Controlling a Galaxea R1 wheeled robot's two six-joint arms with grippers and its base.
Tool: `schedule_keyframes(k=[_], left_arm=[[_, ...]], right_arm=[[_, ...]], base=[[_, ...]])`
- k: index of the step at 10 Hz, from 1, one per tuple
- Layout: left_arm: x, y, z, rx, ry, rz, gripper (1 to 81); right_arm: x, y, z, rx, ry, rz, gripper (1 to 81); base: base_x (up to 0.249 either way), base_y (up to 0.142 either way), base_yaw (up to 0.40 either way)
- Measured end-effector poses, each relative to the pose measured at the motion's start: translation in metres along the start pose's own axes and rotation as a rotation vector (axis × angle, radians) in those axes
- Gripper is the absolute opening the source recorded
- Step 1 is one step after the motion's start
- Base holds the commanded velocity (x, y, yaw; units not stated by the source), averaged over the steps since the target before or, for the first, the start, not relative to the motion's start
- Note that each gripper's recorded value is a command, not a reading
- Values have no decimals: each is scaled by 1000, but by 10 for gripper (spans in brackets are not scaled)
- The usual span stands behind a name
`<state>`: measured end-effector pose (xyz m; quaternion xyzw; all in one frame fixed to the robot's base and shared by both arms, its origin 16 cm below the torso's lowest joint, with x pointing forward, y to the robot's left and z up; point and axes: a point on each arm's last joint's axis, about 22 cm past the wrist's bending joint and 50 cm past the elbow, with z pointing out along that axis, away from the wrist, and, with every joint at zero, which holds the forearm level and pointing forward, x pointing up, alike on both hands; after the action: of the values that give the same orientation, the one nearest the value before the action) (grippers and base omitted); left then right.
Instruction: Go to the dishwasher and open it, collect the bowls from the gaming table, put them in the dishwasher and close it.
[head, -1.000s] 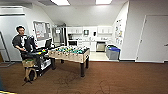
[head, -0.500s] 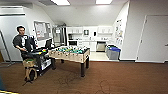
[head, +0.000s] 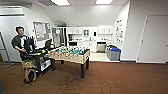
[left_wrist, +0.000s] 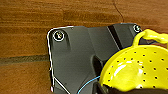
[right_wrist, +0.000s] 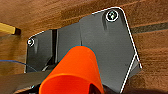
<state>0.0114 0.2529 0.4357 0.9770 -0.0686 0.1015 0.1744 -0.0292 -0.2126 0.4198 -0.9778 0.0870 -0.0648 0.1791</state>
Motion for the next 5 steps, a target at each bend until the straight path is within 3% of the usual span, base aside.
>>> schedule_keyframes(k=[3, 5], left_arm=[[-9, 3, 0, -4, -10, -4, 10], [-10, 3, 0, -4, -11, -4, 10]], right_arm=[[-6, 1, -1, -2, -7, -1, 10], [-5, 2, -1, -4, -5, -1, 10]], base=[[114, 0, 0], [115, -95, 0]])
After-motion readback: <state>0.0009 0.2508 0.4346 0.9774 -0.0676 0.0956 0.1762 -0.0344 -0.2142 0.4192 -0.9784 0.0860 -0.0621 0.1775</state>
